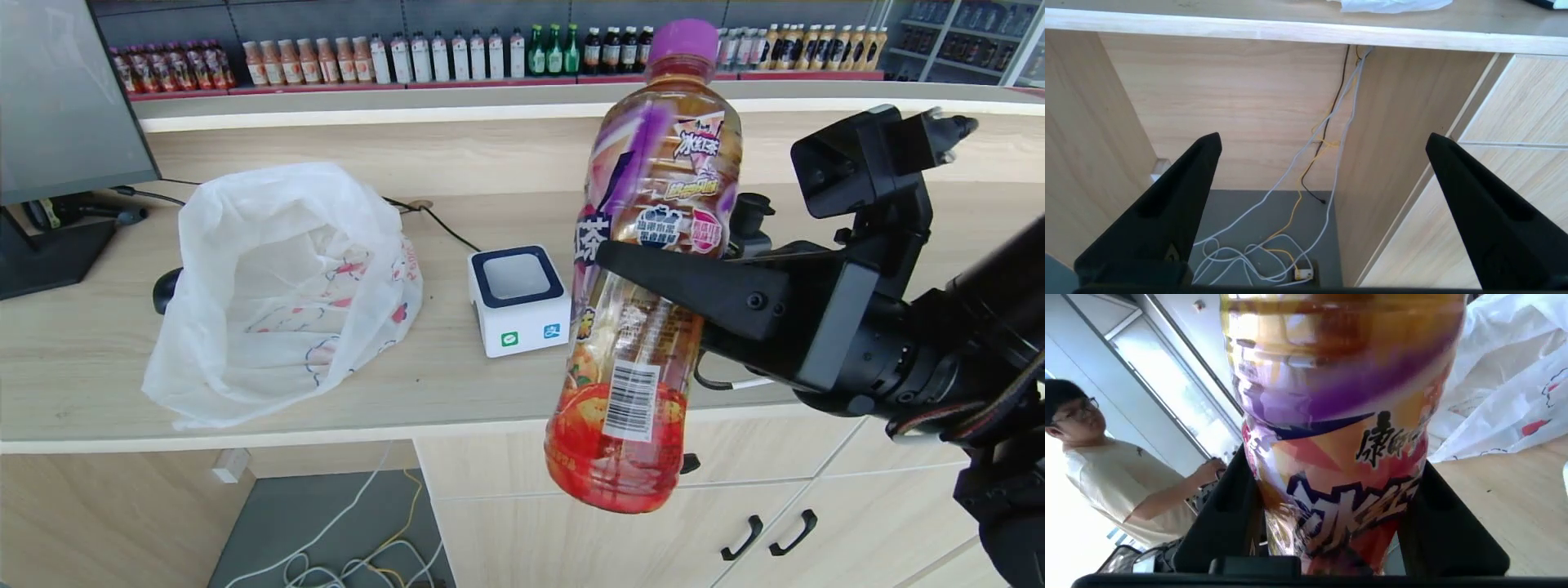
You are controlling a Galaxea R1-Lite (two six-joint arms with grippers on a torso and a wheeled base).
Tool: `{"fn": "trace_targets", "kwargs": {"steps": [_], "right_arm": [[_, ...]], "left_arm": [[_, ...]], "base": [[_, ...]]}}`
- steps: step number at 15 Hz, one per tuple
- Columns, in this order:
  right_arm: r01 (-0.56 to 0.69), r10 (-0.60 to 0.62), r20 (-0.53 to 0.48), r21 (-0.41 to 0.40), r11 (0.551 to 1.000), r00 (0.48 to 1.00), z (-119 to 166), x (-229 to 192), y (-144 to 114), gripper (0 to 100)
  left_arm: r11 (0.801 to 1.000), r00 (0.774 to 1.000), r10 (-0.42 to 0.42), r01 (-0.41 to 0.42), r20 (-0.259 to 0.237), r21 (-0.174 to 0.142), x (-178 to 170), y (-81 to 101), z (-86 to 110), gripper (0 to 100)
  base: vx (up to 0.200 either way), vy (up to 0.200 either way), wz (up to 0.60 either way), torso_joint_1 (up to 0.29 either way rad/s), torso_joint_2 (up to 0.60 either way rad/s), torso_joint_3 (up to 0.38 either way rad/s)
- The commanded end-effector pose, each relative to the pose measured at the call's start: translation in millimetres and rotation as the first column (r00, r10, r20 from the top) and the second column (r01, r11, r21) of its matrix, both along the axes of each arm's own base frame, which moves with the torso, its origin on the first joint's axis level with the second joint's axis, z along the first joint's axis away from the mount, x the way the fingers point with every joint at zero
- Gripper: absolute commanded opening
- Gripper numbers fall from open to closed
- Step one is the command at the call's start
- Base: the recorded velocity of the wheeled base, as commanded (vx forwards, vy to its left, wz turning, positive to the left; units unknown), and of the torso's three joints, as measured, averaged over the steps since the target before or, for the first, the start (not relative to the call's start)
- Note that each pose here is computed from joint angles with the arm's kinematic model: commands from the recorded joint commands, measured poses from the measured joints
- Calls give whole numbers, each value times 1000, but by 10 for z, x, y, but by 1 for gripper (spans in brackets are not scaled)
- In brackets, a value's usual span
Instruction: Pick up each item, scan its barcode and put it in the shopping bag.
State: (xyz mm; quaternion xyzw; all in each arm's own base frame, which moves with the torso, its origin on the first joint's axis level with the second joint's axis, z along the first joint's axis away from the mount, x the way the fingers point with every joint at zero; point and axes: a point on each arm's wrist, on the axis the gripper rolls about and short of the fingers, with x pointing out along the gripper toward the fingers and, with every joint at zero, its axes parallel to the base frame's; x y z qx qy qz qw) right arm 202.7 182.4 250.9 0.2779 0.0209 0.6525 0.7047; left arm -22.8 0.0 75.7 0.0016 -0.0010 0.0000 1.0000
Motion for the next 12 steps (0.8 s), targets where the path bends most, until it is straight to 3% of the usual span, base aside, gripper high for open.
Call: {"fn": "trace_targets", "kwargs": {"steps": [1, 12], "right_arm": [[-10, 10, -9, 13, 1000, 1000, 38, 19, 18, 0], [-35, 35, 1, 17, 999, 999, 66, -27, 47, 0]], "left_arm": [[1000, 1000, 0, 0, 1, 0, 0, 0, 1, 100], [1000, 1000, 0, 0, 1, 0, 0, 0, 1, 100]], "base": [[0, 0, 0, 0, 0, 0], [0, 0, 0, 0, 0, 0]]}}
